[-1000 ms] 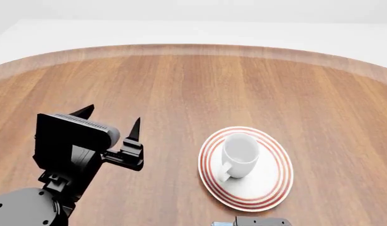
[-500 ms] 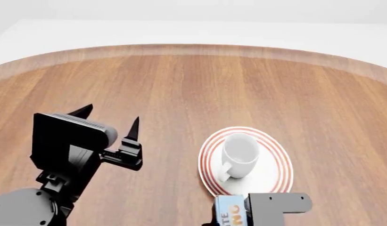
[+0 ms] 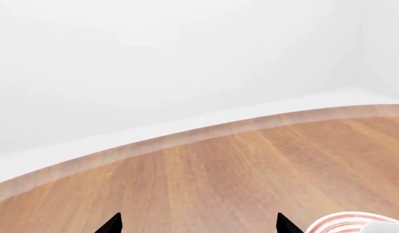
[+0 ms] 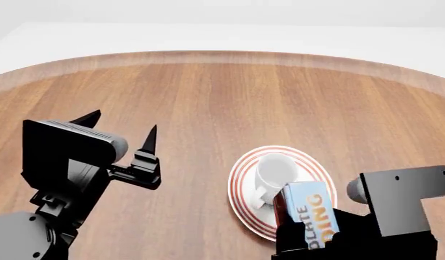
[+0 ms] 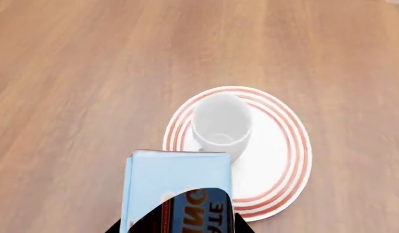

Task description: Pick up the white mug and put it on the plate, and put the chocolate pudding to the right of the plate.

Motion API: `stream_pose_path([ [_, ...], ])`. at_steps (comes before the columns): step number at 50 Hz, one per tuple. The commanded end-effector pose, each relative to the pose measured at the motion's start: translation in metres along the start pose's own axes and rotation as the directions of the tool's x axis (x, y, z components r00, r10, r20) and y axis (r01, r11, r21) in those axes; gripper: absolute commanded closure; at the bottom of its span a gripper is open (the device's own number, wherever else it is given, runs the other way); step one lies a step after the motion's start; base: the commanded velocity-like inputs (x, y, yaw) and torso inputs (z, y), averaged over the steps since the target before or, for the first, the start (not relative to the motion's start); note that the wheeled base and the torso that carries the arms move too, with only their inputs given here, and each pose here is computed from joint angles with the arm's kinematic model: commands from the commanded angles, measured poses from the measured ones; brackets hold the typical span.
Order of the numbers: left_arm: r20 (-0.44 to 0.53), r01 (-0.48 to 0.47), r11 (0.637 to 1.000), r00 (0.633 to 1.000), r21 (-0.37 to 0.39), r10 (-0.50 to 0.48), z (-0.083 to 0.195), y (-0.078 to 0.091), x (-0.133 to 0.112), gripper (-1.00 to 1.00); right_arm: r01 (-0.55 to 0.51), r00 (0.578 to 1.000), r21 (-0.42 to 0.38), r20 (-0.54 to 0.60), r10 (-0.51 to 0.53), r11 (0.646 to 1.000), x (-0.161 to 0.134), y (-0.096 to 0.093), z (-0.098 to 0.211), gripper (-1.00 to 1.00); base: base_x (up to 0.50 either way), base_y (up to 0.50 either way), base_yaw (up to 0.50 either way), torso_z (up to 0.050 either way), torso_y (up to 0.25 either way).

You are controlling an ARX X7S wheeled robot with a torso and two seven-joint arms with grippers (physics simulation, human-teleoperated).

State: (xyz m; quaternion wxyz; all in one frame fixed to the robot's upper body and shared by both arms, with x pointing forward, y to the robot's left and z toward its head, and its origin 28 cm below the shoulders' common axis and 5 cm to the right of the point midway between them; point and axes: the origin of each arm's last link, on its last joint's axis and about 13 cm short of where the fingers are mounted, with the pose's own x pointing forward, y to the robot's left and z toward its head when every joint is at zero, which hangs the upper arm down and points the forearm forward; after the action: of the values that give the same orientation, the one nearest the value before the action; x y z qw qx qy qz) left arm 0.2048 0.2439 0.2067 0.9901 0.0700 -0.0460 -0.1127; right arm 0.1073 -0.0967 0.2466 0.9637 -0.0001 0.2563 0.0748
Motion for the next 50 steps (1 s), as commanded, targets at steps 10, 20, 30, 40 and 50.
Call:
stream_pose_path([
  [10, 0.057, 0.028, 1.0, 0.998, -0.009, -0.027, 0.012, -0.002, 0.0, -1.0, 0.384, 0.872, -0.028, 0.34, -0.352, 0.923, -0.039, -0.047, 0.049, 1.0, 0.0, 0.0, 0.0, 0.0, 0.0],
  [20, 0.051, 0.022, 1.0, 0.998, -0.015, -0.022, 0.008, -0.001, 0.0, -1.0, 0.613, 0.647, -0.009, 0.58, -0.495, 0.79, -0.04, -0.074, 0.078, 1.0, 0.0, 0.0, 0.0, 0.0, 0.0],
  [30, 0.039, 0.02, 1.0, 0.999, -0.02, -0.019, 0.003, -0.001, 0.0, -1.0, 0.691, 0.41, -0.018, 0.834, -0.37, 0.723, -0.036, -0.09, 0.12, 1.0, 0.0, 0.0, 0.0, 0.0, 0.0],
  [40, 0.029, 0.015, 1.0, 0.999, -0.024, -0.015, -0.002, 0.0, 0.001, -1.0, 0.716, 0.373, -0.058, 0.875, -0.31, 0.696, 0.007, -0.108, 0.154, 1.0, 0.0, 0.0, 0.0, 0.0, 0.0],
  [50, 0.02, 0.017, 1.0, 1.0, -0.026, -0.016, -0.004, -0.001, 0.001, -1.0, 0.723, 0.417, -0.084, 0.845, -0.335, 0.686, 0.055, -0.13, 0.184, 1.0, 0.0, 0.0, 0.0, 0.0, 0.0],
])
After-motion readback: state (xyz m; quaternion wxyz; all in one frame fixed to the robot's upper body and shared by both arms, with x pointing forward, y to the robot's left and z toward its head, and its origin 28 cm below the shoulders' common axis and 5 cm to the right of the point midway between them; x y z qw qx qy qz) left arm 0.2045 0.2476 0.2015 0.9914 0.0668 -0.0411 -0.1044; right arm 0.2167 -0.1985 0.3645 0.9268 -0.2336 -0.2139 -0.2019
